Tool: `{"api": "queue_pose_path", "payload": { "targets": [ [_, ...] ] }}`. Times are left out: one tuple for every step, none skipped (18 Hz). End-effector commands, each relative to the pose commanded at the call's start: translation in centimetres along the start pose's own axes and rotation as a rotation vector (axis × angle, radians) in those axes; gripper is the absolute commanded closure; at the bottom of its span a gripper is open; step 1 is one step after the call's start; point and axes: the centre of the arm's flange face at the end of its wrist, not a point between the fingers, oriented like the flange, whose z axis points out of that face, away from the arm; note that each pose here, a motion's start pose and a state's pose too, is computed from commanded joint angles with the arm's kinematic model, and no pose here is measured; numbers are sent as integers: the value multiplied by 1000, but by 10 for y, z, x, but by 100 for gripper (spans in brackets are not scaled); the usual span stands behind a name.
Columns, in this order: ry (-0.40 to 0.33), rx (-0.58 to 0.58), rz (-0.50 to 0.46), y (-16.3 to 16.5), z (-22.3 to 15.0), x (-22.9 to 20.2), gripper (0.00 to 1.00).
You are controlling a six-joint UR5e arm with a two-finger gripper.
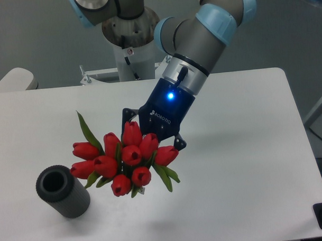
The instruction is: Place the flowers on the table
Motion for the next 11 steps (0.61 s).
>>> {"api": "queue_pose_path", "payload": {
  "targets": [
    [1, -2, -1, 1, 1, 1, 66],
    [2, -3, -3, 3, 2, 1, 66],
    [3, -3, 2, 2, 2, 3, 66],
    [4, -4, 1, 3, 2, 2, 66],
    [2, -6, 1, 4, 2, 2, 66],
    [2, -6, 1, 4, 2, 2, 66],
    [-2, -8, 1, 4, 2, 1, 66],
    [-3, -10, 1, 4, 2, 2, 66],
    [-5, -11, 4, 3, 2, 2, 66],
    [-6, -12, 12, 3, 2, 2, 66],
    [-11, -18, 20, 5, 3, 2, 66]
  ]
}}
